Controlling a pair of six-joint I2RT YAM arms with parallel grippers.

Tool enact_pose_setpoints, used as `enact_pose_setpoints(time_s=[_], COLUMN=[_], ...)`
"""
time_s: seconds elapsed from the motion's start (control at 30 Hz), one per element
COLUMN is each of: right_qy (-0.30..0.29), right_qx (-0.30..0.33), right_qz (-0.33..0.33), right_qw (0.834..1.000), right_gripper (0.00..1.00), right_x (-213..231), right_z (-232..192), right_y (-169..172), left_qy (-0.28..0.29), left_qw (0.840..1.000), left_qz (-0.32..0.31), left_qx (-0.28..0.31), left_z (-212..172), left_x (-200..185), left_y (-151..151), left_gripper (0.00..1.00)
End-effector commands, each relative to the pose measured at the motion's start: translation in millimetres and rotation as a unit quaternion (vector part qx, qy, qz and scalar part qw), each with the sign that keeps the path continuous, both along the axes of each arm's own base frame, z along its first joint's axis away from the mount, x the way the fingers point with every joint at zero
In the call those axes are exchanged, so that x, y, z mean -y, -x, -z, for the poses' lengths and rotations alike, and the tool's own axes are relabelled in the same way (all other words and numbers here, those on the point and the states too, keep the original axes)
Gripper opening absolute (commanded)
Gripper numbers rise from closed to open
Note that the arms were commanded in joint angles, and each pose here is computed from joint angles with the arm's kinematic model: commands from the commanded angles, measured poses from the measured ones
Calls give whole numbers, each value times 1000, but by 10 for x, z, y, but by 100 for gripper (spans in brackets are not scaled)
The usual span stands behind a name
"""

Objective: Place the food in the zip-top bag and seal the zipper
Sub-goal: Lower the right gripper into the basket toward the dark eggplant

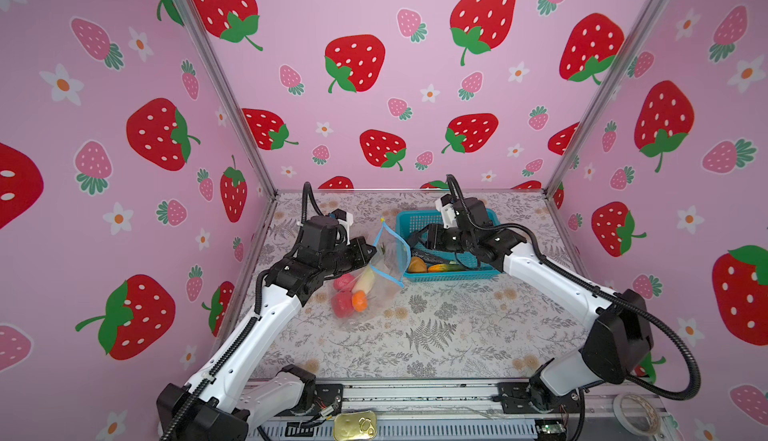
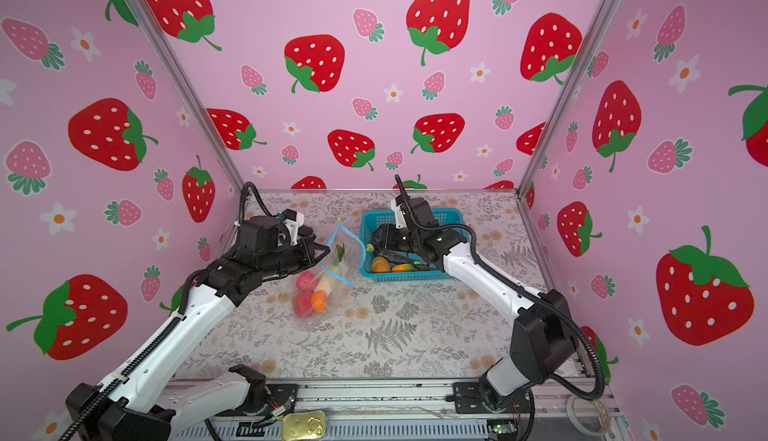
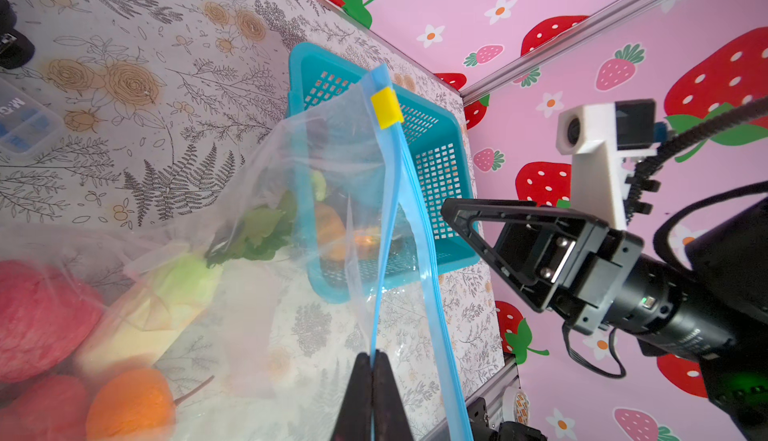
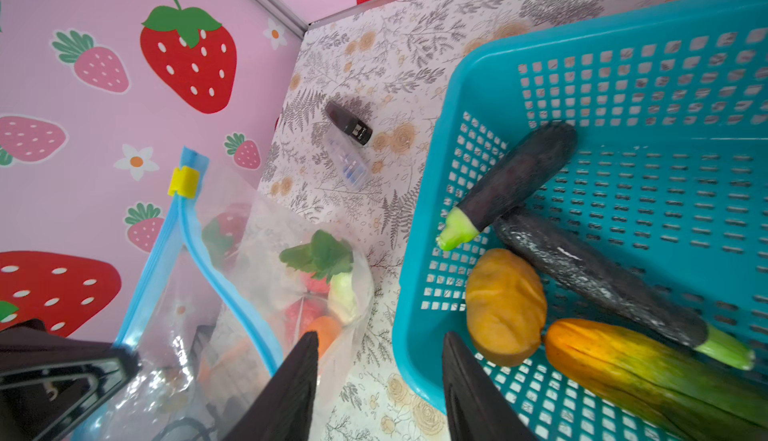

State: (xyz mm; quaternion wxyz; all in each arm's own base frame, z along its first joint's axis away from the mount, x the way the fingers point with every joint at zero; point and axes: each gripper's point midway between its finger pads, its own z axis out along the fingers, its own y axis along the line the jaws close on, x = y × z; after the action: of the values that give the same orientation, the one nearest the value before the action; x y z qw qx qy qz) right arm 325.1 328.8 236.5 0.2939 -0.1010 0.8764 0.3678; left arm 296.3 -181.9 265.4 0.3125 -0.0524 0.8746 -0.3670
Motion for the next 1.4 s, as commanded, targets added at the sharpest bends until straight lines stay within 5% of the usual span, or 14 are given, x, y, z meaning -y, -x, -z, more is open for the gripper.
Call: enact_pose_setpoints(time_s=[0.0, 0.17, 0.27, 0.37, 0.6, 0.9, 1.13, 1.37], right_qy=[14, 50, 87, 115, 192, 235, 244, 239], right_qx=[24, 43, 121, 225, 409, 495, 505, 496], right_qz=[18, 4, -70, -128, -243, -323, -362, -396], right_qw=[999, 998, 986, 959, 858, 772, 744, 735], right_gripper=[51, 51, 55, 58, 56, 57, 68, 66], right_x=[147, 277, 251, 207, 96, -50, -149, -286], right_z=[-109, 44, 54, 41, 218, 621, 826, 1036], right_y=[-133, -327, -375, -398, -441, -444, -411, -405], left_qy=[6, 9, 10, 10, 11, 8, 9, 10], left_qw=[1000, 1000, 1000, 1000, 1000, 1000, 1000, 1000], left_qz=[12, 15, 15, 15, 25, 26, 28, 28], left_qx=[10, 12, 13, 10, 2, 7, 7, 5], left_z=[-49, -69, -70, -54, -35, -69, -69, -56], left_x=[41, 60, 64, 73, 119, 116, 119, 124], left_y=[-34, -54, -60, -77, -107, -115, -102, -105], left_gripper=[0, 0, 0, 0, 0, 0, 0, 0])
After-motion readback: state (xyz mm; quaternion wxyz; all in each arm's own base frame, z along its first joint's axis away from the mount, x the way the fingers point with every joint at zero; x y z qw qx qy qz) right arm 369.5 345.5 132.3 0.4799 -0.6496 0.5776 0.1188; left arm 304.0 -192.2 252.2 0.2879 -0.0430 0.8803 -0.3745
